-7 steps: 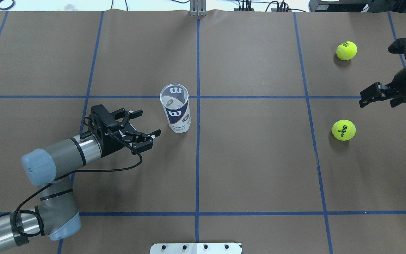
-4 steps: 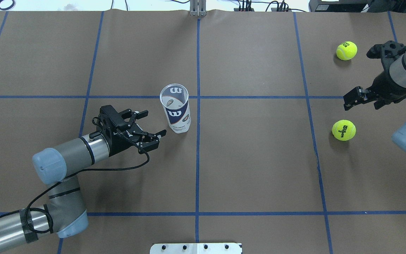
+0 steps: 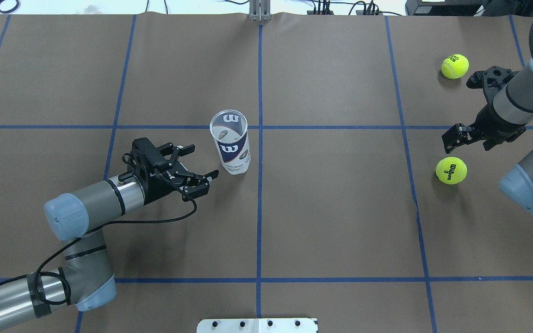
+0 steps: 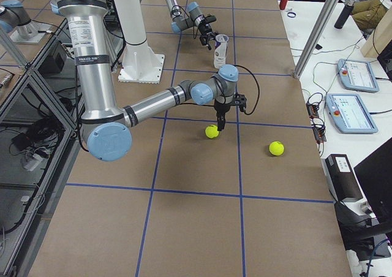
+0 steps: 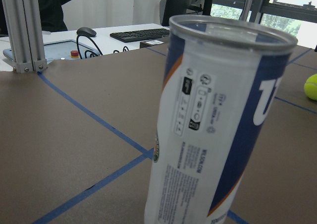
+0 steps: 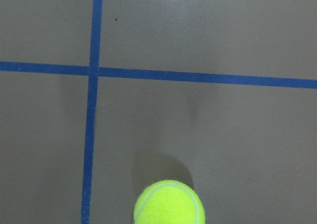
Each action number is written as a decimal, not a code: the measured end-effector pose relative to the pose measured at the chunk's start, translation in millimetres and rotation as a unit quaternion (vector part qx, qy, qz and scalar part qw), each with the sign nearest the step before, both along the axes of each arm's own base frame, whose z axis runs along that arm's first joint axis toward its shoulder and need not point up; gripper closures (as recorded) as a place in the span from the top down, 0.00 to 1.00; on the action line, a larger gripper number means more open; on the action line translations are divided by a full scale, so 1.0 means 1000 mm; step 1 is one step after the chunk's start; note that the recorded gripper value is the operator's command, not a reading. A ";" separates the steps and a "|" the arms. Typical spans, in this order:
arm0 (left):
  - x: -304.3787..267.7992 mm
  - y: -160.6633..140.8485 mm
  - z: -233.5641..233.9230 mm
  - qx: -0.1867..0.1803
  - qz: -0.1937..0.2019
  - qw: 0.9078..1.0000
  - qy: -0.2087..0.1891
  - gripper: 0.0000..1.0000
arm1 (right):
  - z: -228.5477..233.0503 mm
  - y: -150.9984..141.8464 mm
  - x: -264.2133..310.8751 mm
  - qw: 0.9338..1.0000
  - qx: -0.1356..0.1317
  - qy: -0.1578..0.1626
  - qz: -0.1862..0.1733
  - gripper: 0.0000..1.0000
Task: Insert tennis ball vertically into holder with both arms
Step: 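Lower the right gripper to the nearer yellow ball while the left approaches the can, then close the right gripper on the yellow ball and lift it, then carry the ball toward the can with the right gripper while the left grasps the can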
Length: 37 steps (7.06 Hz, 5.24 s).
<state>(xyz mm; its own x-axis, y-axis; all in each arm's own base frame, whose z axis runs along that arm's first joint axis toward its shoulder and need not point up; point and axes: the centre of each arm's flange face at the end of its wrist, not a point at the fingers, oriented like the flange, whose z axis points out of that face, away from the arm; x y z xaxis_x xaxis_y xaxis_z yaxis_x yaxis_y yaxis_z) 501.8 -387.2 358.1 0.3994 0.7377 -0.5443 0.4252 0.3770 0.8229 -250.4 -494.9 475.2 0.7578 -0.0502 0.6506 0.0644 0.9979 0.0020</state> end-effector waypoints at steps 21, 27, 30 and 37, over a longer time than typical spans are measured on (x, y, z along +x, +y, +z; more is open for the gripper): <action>0.027 0.001 -0.003 0.001 0.005 1.000 -0.002 0.99 | -0.106 -0.053 0.004 0.995 0.056 -0.083 0.003 0.00; 0.041 -0.006 -0.006 -0.004 -0.027 1.000 -0.002 0.99 | -0.155 -0.051 0.004 0.991 0.074 -0.113 0.012 0.00; 0.046 -0.004 -0.013 -0.003 -0.024 1.000 0.004 0.99 | -0.169 -0.053 0.001 0.989 0.079 -0.124 0.008 0.00; 0.070 -0.011 -0.029 -0.004 -0.031 0.999 0.005 0.99 | -0.186 -0.054 -0.001 0.987 0.076 -0.143 0.016 0.00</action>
<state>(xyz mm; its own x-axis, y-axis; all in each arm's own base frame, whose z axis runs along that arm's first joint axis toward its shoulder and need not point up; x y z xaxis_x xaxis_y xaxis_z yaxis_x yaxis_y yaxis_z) 572.0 -397.7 329.3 0.4394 0.7074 -0.5537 0.4556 0.3557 0.8160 -251.8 -548.4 289.0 0.5477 -0.1421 0.8245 0.0077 0.9863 0.1649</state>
